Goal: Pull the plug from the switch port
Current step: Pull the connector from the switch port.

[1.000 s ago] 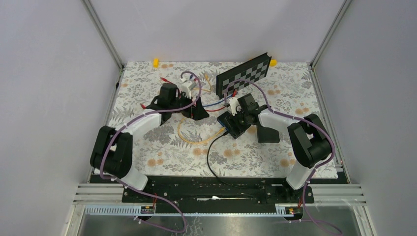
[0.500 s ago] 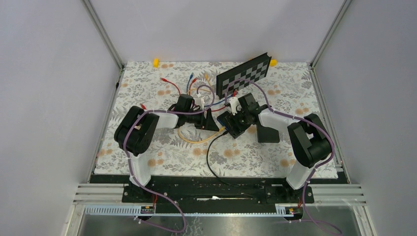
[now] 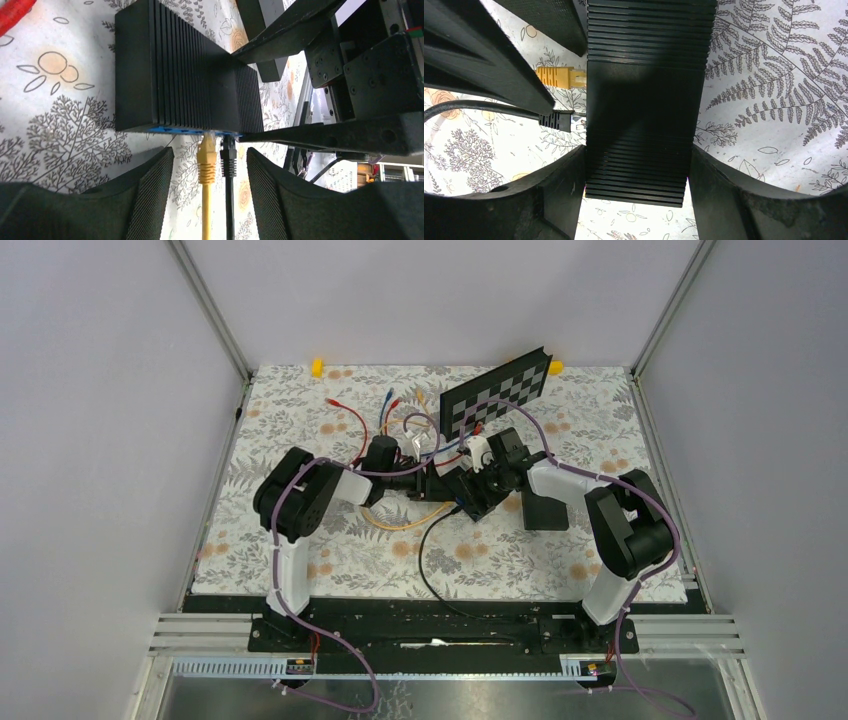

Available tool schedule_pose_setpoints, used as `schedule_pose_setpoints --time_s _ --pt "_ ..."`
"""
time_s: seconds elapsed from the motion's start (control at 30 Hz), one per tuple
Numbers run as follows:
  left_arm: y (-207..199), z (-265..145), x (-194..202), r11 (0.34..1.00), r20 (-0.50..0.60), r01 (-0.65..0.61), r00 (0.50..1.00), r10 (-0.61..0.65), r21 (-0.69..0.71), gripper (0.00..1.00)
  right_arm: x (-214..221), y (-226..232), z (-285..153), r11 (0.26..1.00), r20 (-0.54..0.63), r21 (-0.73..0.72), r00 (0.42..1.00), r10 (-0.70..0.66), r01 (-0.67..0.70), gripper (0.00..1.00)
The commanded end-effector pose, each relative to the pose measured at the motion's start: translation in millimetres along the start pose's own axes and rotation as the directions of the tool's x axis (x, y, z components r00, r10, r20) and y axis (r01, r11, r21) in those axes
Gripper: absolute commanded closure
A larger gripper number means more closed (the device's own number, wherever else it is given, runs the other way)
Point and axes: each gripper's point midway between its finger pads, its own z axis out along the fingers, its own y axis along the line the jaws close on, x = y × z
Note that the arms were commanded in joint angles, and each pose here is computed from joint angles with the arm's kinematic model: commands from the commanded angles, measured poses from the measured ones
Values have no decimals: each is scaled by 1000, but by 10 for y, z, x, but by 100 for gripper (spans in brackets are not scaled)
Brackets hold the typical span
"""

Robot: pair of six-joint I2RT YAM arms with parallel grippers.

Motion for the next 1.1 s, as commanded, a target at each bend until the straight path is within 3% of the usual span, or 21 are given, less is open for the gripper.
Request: schedule_pose_setpoints --time_s 0.0,0.5,0.73,1.07 --pt "17 125 44 999 18 22 1000 -22 33 42 35 106 35 998 -25 -62 999 20 -22 100" --pt "89 106 292 991 -23 127 992 -126 34 50 64 2 43 999 -32 -26 999 25 -26 100" --pt "36 128 206 985 -4 157 988 -157 67 57 97 -9 74 999 -44 -26 999 30 -31 100" --pt "46 131 110 979 24 184 982 -187 87 57 118 6 89 999 -52 -36 998 28 -30 100"
